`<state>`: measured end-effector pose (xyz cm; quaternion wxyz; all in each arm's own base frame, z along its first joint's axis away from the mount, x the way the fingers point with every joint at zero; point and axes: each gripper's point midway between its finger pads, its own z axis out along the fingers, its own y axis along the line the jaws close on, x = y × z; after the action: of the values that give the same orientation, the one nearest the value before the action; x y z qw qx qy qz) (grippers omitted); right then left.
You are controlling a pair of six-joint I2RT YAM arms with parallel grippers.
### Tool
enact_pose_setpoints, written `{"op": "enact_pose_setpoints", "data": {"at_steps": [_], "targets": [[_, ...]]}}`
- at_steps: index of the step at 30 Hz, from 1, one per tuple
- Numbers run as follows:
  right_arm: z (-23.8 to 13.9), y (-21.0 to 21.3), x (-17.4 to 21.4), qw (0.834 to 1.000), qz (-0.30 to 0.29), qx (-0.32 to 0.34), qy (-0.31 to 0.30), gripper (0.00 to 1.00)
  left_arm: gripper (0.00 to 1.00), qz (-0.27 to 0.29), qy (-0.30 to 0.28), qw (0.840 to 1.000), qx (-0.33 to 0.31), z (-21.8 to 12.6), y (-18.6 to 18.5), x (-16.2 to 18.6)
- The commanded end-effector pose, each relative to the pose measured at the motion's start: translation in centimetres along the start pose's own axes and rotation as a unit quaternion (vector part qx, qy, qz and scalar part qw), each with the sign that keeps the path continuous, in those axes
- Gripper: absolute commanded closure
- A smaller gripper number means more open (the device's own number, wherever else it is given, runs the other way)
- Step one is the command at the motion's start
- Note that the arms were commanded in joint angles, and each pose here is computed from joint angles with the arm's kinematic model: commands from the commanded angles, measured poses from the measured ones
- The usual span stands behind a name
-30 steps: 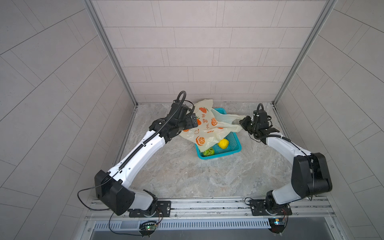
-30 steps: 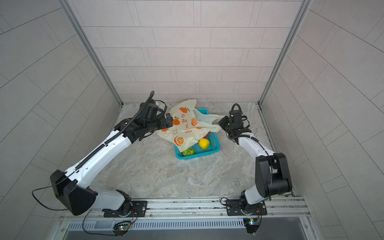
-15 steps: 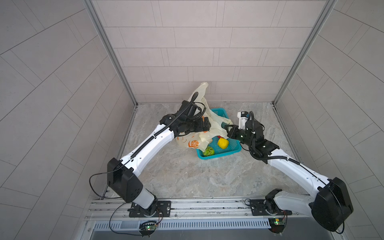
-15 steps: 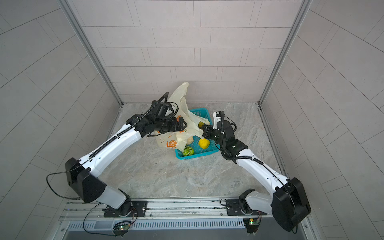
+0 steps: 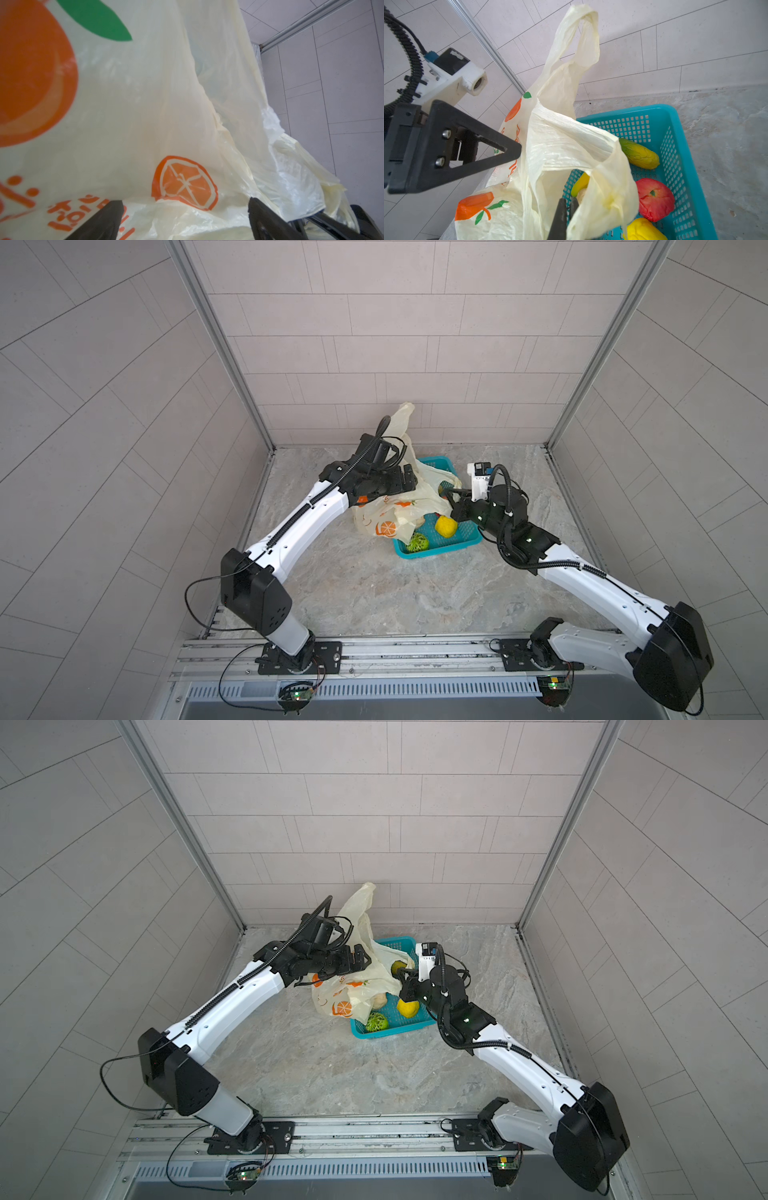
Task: Place the fruits into the plastic bag
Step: 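Lift the bag off the basket with the left gripper while the right gripper releases it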
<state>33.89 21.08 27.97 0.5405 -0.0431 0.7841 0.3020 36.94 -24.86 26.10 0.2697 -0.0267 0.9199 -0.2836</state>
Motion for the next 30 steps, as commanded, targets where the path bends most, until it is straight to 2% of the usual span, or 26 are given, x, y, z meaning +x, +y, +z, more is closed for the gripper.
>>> {"op": "enact_pose_setpoints", "data": {"at_steps": [1, 10, 15, 21, 30], "targets": [[-0.8, 0.5, -1.0, 0.999, -0.027, 0.001, -0.021, 1.0, 0.0, -0.015, -0.024, 0.999, 0.016, -1.4, -1.0, -1.5], [-1.1, 2.4, -0.7, 0.996, -0.083, -0.01, -0.018, 1.0, 0.0, -0.028, -0.026, 0.999, 0.025, -0.9, -1.9, -2.7], [-1.4, 3.1, -1.0, 0.994, -0.108, -0.005, -0.027, 1.0, 0.0, -0.024, -0.001, 0.999, -0.027, -0.5, -0.7, -2.7], [-1.8, 3.5, -1.3, 0.99, -0.139, 0.005, -0.037, 1.0, 0.07, -0.017, 0.021, 0.997, -0.067, 0.3, 0.6, -2.2], [-1.8, 5.1, -0.4, 0.979, -0.2, 0.004, -0.028, 1.0, 0.06, -0.004, 0.038, 0.997, -0.071, 1.2, -0.2, -2.4]]}}
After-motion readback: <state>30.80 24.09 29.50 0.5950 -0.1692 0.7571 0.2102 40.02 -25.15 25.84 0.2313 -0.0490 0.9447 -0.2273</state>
